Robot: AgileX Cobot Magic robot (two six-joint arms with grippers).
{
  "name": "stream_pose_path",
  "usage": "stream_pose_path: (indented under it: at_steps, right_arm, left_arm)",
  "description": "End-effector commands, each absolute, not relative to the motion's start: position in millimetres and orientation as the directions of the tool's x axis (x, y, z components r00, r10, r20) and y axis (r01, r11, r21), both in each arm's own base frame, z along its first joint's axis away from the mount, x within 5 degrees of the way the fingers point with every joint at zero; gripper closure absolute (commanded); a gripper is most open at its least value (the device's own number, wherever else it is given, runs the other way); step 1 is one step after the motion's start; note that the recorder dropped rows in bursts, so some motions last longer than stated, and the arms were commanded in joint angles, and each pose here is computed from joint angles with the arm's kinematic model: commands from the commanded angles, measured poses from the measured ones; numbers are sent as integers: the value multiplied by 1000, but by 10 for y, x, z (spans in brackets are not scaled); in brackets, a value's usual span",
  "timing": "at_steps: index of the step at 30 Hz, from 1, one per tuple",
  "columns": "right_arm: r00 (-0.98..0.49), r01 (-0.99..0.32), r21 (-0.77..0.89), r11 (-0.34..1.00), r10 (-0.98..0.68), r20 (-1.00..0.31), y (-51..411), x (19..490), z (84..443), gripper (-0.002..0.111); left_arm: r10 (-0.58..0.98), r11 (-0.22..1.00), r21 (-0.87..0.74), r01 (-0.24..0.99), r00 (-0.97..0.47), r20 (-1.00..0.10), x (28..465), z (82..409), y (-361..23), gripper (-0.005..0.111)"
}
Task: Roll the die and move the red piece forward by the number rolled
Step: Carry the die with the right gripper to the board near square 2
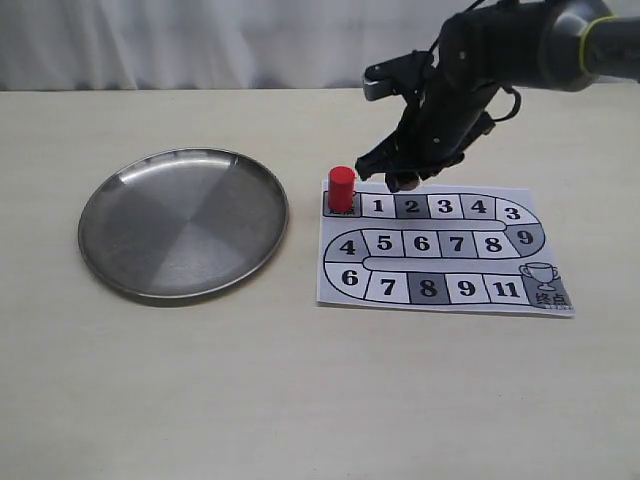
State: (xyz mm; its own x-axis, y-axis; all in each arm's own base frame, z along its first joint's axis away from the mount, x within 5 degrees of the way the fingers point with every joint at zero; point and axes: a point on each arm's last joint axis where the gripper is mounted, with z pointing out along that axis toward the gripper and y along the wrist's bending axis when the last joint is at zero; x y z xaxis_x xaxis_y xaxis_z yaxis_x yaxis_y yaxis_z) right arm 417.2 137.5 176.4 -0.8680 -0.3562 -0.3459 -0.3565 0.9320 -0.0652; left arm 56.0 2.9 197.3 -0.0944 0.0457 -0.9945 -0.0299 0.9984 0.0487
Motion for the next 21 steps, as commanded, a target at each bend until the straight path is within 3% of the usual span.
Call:
stream_pose_path:
  at_steps: [1, 2, 5, 12, 13, 15, 18, 19, 21]
  right_arm:
    - [-872, -349, -91, 933, -359, -334, 1342, 4223, 1521, 64]
    - [-874, -350, -91, 932, -359, -328, 1343, 4225, 1491, 51]
    - [-868, -348, -91, 933, -358, -345, 1342, 4221, 1566, 27]
    - [-818, -338, -101, 936, -345, -461, 1310, 4140, 2146, 26]
    - [-811, -340, -104, 935, -347, -471, 1302, 4117, 2227, 30]
    - [-796, -339, -114, 934, -350, -493, 1274, 4055, 2420, 50]
    - [-768, -335, -140, 932, -356, -533, 1216, 3939, 2736, 94]
    - [-764, -335, -154, 930, -364, -533, 1197, 3913, 2789, 102]
    - [-767, -333, -207, 920, -392, -507, 1129, 3845, 2887, 104]
  left_arm:
    - [44, 999, 46, -20, -85, -995, 561, 1976, 22, 107]
    - [44, 999, 46, -20, -85, -995, 561, 1976, 22, 107]
    - [44, 999, 46, -20, -85, -995, 561, 1976, 22, 107]
    - [44, 999, 46, -20, -85, -995, 561, 1976, 22, 107]
    - [44, 999, 46, -20, -85, -995, 561, 1976, 22, 107]
    - [44, 999, 46, -20, -85, -995, 561, 1976, 22, 107]
    - [44, 999, 46, -20, -85, -995, 561, 1976, 22, 107]
    - [44, 999, 46, -20, -85, -995, 561, 1976, 22, 107]
    - [44, 999, 46, -20, -85, -995, 561, 1976, 22, 107]
